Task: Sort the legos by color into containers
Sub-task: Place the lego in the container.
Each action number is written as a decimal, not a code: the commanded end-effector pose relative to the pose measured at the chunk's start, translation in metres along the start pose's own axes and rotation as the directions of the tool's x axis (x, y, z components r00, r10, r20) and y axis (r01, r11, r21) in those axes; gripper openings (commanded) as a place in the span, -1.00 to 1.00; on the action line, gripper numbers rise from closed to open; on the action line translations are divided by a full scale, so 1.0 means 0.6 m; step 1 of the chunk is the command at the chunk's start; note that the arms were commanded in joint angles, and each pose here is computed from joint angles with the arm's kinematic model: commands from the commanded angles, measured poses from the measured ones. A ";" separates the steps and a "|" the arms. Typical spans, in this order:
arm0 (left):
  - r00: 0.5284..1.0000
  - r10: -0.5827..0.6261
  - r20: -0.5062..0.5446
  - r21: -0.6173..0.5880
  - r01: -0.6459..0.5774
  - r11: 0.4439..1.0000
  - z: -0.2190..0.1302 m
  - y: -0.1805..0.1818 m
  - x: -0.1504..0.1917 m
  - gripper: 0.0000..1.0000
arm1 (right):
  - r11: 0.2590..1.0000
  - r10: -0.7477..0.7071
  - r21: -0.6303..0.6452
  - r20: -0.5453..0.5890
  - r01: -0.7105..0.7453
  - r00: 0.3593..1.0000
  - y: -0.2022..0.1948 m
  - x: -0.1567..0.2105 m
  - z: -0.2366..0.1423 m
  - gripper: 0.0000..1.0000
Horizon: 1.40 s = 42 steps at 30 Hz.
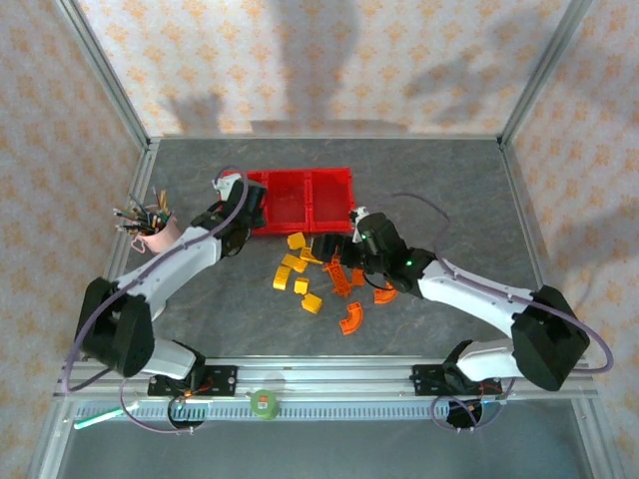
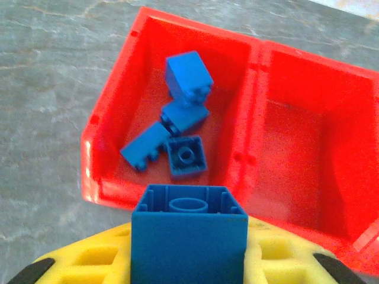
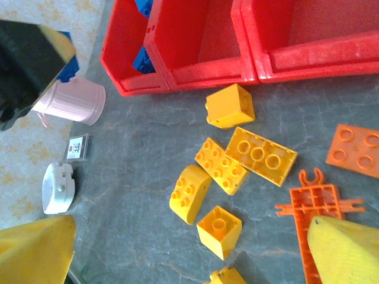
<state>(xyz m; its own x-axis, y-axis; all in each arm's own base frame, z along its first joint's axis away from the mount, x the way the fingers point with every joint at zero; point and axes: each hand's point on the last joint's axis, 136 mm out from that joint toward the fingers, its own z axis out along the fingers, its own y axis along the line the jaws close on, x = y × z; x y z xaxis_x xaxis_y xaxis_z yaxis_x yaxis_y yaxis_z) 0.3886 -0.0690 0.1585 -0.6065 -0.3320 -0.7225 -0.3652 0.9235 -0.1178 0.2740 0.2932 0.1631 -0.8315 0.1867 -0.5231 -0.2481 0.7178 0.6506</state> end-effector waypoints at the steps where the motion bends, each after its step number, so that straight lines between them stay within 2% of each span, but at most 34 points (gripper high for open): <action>1: 0.999 0.013 0.031 -0.020 -0.012 1.000 0.033 -0.003 -0.045 -0.51 | 0.999 -0.020 -0.029 0.054 0.021 0.998 0.024 -0.035 0.003 1.00; 5: 1.000 -0.005 -0.008 -0.080 0.004 0.997 0.095 0.015 -0.055 -0.51 | 0.999 -0.034 -0.021 0.049 0.035 0.998 0.024 -0.038 0.011 1.00; 9: 1.000 0.004 -0.017 -0.114 -0.006 0.993 0.131 0.013 -0.060 -0.47 | 0.999 -0.040 -0.017 0.042 0.041 0.998 0.023 -0.037 0.018 1.00; 16: 0.999 0.031 -0.036 -0.162 -0.037 0.986 0.161 0.012 -0.062 -0.14 | 0.999 -0.045 -0.024 0.041 0.046 0.998 0.026 -0.040 0.021 1.00; 21: 1.000 0.027 -0.008 -0.150 -0.028 0.988 0.141 0.012 -0.079 0.03 | 0.998 -0.049 -0.023 0.039 0.050 0.998 0.028 -0.041 0.019 1.00; 30: 1.000 -0.012 0.013 -0.047 0.012 0.999 0.062 0.007 -0.074 0.12 | 0.999 -0.032 -0.022 0.046 0.033 0.998 0.022 -0.037 0.010 1.00; 35: 1.000 0.016 -0.010 0.056 -0.015 0.998 0.015 -0.014 -0.028 0.17 | 1.000 -0.030 0.006 0.039 0.029 0.999 0.004 -0.024 0.004 1.00; 42: 0.993 0.084 -0.080 0.195 -0.067 0.978 -0.048 -0.054 0.079 0.22 | 0.997 -0.044 0.061 -0.017 0.045 0.999 -0.036 0.014 0.002 0.99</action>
<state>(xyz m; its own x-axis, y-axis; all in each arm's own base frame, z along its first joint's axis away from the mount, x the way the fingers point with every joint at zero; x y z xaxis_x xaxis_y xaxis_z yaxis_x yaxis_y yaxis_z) 0.3700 -0.1069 0.1542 -0.6660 -0.2567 -0.7004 -0.2038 0.9658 -0.1602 0.2771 0.2921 0.1557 -0.8273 0.1654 -0.5368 -0.2624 0.7312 0.6297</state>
